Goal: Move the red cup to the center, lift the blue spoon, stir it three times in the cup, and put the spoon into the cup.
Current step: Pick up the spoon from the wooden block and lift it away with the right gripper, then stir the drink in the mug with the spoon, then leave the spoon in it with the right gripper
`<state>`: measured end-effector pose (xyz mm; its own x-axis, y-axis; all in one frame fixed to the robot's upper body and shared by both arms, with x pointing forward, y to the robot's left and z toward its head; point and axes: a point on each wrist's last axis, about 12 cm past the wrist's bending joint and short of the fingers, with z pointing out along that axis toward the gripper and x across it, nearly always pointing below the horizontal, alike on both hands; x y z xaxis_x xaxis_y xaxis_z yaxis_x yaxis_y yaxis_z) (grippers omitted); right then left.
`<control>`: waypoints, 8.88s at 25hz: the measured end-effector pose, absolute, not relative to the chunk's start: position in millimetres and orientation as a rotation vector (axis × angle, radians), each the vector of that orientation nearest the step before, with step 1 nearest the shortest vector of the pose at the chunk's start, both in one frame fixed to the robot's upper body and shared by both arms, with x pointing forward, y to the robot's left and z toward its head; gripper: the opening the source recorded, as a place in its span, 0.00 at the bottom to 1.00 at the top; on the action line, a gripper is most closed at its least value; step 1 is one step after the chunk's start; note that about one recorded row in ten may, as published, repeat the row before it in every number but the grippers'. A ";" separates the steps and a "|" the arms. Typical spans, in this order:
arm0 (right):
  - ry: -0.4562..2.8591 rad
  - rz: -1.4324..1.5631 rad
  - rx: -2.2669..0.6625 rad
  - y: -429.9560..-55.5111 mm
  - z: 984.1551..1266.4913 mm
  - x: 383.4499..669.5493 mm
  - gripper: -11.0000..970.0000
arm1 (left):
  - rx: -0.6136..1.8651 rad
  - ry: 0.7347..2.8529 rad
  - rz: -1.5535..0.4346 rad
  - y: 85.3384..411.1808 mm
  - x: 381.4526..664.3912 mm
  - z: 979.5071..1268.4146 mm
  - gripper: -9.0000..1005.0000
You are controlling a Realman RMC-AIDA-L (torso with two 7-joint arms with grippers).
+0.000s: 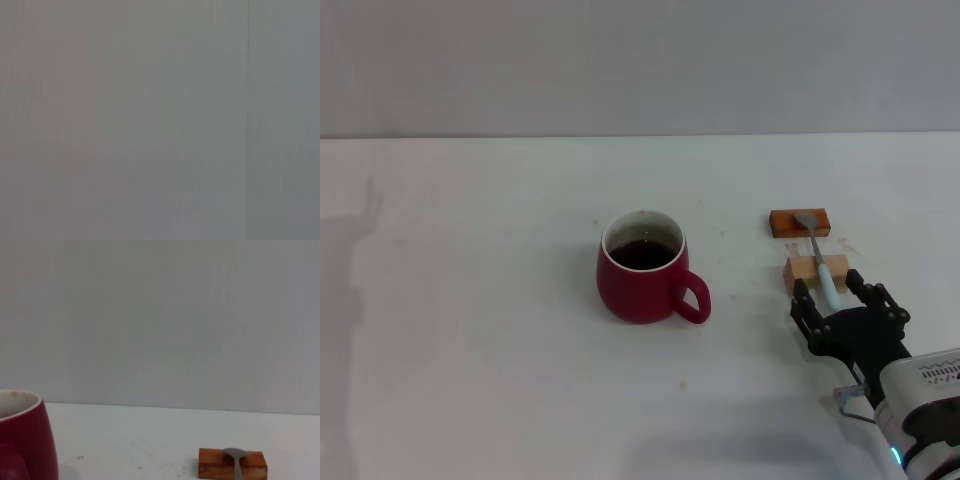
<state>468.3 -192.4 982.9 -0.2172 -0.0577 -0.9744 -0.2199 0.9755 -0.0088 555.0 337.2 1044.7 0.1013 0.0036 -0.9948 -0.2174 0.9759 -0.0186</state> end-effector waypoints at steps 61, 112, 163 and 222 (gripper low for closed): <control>1.792 0.142 -0.170 -199.0 983.2 471.1 0.35 | -0.205 1.425 0.166 339.9 546.0 1044.6 0.86; 1.804 0.148 -0.177 -197.9 982.6 472.3 0.20 | -0.211 1.410 0.171 342.3 543.6 1045.6 0.86; 1.510 0.005 -0.065 -199.4 1078.6 453.7 0.17 | -0.229 1.414 0.163 341.6 544.3 1045.0 0.86; 1.549 0.320 -0.508 -158.7 1185.0 505.0 0.17 | -0.282 1.423 0.192 352.0 534.0 1039.2 0.86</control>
